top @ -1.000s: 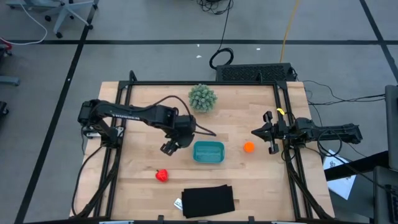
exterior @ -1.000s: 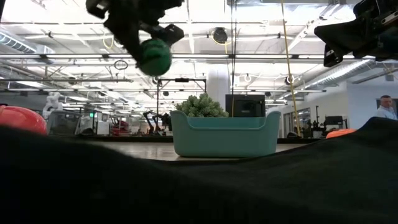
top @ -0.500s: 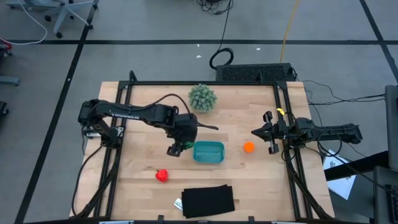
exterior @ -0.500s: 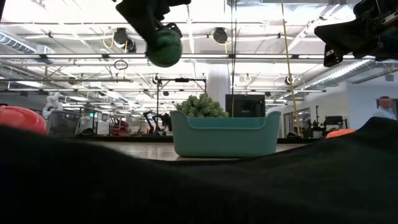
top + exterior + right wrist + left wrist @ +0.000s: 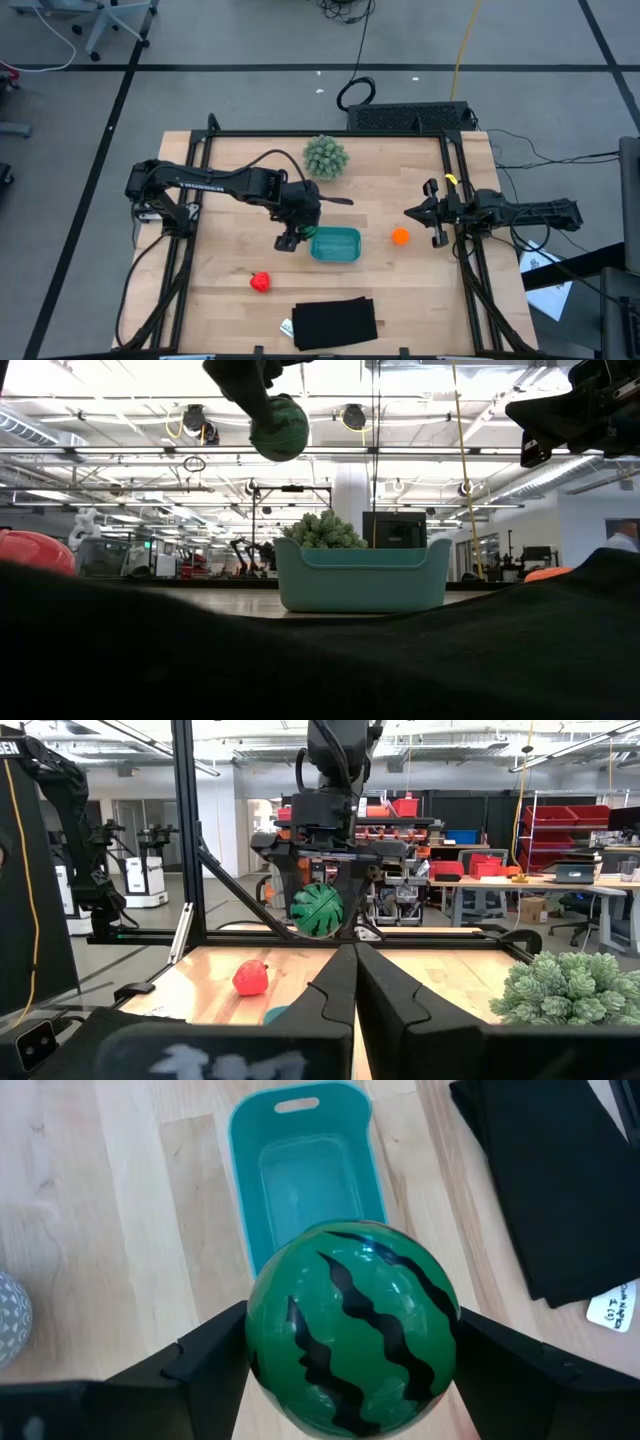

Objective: Pick and placing Produce into tupperware
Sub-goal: Put the watermelon toy into the bin

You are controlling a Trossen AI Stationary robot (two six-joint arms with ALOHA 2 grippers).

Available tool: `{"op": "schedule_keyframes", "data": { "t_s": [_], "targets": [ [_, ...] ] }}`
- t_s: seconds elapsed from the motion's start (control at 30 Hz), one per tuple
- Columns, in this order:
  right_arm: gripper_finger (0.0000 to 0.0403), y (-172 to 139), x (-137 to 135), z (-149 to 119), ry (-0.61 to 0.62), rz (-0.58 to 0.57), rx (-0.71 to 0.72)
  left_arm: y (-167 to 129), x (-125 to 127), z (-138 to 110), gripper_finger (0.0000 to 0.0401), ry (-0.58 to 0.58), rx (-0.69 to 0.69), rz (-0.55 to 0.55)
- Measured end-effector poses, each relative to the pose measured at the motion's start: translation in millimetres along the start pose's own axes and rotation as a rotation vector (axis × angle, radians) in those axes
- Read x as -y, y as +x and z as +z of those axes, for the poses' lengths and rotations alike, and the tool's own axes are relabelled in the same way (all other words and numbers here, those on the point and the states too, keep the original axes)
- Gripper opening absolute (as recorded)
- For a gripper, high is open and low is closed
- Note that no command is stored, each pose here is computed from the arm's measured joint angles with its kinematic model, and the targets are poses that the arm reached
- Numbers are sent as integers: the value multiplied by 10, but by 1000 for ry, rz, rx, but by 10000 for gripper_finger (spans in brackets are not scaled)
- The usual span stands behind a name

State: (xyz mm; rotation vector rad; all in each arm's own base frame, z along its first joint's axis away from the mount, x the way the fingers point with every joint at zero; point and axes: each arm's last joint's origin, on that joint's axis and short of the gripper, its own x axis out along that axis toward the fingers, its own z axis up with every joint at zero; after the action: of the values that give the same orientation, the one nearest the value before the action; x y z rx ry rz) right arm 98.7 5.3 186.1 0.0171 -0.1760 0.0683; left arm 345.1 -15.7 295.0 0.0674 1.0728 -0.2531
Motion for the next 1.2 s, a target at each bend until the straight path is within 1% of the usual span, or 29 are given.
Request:
{"op": "schedule_keyframes", "data": {
  "t_s": [0.27,0.37,0.63,0.87,1.0,1.2],
  "targets": [
    [0,0,0,0,0,0,0,0,-8,50,294,-7,52,8],
    [0,0,0,0,0,0,0,-1,-10,62,294,-24,64,10],
    [0,0,0,0,0,0,0,-12,-23,159,294,-84,164,18],
    [0,0,0,0,0,0,0,-25,-45,208,294,-56,220,21],
    [0,0,0,0,0,0,0,-44,-105,239,294,-59,265,17],
    [0,0,0,0,0,0,0,-80,-226,275,294,-51,326,45]
  ]
}}
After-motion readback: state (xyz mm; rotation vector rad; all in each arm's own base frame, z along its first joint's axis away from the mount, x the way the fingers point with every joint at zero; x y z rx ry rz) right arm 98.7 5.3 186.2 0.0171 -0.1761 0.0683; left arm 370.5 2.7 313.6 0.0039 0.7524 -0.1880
